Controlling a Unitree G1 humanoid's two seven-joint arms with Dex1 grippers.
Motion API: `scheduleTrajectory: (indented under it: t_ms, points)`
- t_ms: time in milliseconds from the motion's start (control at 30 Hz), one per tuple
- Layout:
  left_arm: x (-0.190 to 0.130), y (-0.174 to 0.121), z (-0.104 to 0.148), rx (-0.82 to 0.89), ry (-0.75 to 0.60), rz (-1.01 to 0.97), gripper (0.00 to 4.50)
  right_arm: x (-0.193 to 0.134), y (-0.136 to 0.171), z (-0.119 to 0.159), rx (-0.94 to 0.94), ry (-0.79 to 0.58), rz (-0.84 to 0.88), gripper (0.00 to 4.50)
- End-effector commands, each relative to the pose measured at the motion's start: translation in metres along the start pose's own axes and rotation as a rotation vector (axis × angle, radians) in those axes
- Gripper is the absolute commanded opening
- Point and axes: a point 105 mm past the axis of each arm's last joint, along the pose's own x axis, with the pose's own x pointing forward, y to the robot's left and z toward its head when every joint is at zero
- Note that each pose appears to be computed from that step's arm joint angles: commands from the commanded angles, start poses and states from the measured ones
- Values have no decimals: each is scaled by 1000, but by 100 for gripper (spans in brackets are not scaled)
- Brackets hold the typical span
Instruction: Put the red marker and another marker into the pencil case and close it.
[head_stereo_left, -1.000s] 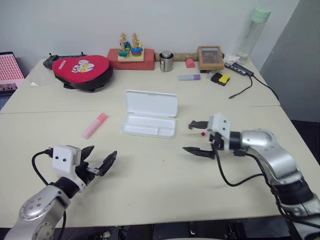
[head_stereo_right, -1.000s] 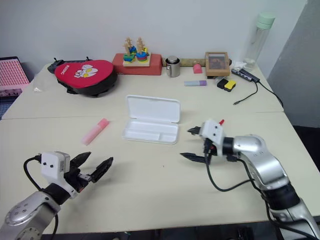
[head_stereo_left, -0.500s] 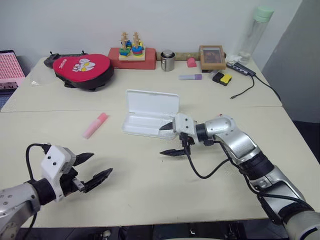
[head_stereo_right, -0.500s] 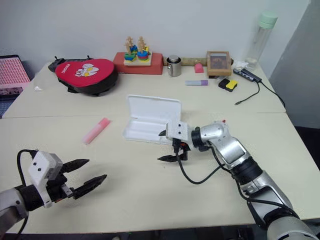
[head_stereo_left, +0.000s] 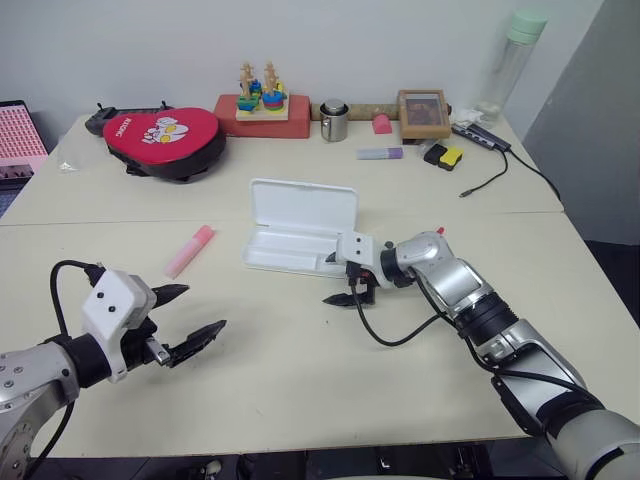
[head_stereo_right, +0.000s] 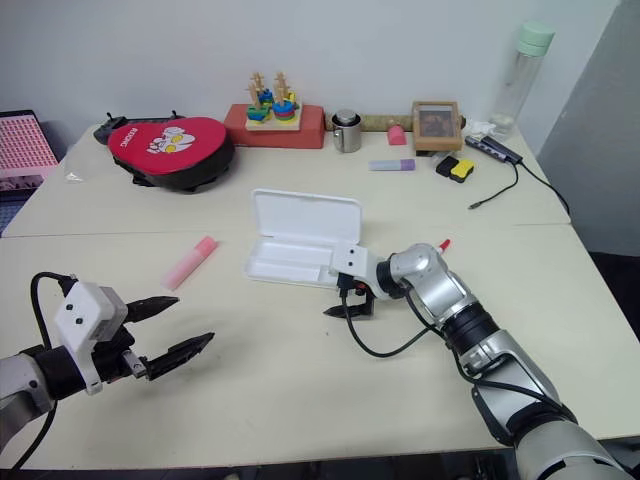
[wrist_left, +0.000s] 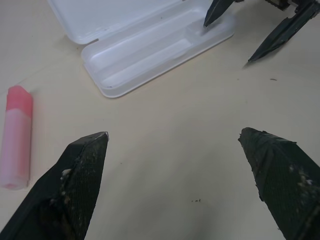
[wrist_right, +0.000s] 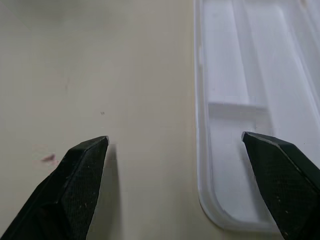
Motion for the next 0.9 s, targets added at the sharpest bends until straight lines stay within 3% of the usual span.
scheduleTrajectory:
  t_ms: [33, 167, 567, 900]
  points:
    - [1, -2, 8, 32, -22, 7, 450, -3, -2, 4, -52, 28, 15, 397]
    - [2, -1, 7, 30, -24, 10, 450, -3, 3, 4, -63, 43, 44, 286]
    - [6, 0, 6, 36, -35, 21, 450, -6, 10, 4, -92, 65, 82, 8]
    - [7, 1, 5, 38, -32, 23, 450, -24, 14, 16, -110, 12, 81, 8]
